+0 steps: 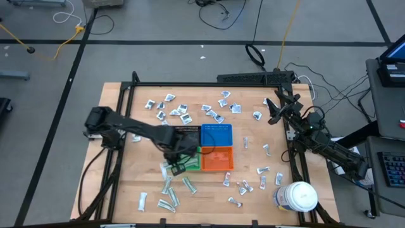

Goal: Pick & Place First Aid Supplies
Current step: Put the bandage into the green bin

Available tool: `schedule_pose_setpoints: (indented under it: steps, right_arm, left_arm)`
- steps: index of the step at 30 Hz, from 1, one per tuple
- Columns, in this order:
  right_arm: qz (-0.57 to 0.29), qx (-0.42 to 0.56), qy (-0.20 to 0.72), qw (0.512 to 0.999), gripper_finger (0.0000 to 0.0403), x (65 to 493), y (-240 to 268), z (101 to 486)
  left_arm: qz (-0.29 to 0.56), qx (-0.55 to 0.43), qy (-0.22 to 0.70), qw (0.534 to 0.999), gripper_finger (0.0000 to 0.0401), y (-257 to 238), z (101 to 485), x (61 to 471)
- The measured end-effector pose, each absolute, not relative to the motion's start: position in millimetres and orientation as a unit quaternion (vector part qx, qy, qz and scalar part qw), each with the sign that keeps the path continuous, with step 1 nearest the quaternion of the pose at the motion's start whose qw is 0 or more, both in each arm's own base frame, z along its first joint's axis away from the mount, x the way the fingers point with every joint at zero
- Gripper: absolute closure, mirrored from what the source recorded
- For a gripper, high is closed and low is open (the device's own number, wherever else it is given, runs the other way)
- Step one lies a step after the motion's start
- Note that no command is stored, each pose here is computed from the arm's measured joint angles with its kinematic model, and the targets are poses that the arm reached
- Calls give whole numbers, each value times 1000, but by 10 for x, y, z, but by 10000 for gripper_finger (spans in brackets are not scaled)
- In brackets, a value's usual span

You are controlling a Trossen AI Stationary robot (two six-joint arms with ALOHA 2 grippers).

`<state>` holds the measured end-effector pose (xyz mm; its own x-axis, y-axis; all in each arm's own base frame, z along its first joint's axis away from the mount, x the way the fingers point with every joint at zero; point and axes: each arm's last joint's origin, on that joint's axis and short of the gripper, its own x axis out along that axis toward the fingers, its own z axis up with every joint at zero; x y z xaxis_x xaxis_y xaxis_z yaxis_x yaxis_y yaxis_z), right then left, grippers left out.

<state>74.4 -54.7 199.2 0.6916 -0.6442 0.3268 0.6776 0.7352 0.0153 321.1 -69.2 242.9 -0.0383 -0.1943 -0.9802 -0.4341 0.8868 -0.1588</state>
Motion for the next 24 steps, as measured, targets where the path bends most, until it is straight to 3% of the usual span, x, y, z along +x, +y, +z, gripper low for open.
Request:
schedule_pose_setpoints:
  steps: [10,24]
  right_arm:
    - [-360,-53,-157,918,140,744,-547,1991]
    - [-360,-53,-157,918,140,744,-547,1992]
  left_arm:
    - [104,-219,715,656,401,-556,2478,3543]
    - [165,-197,691,676,401,-522,2310,3606]
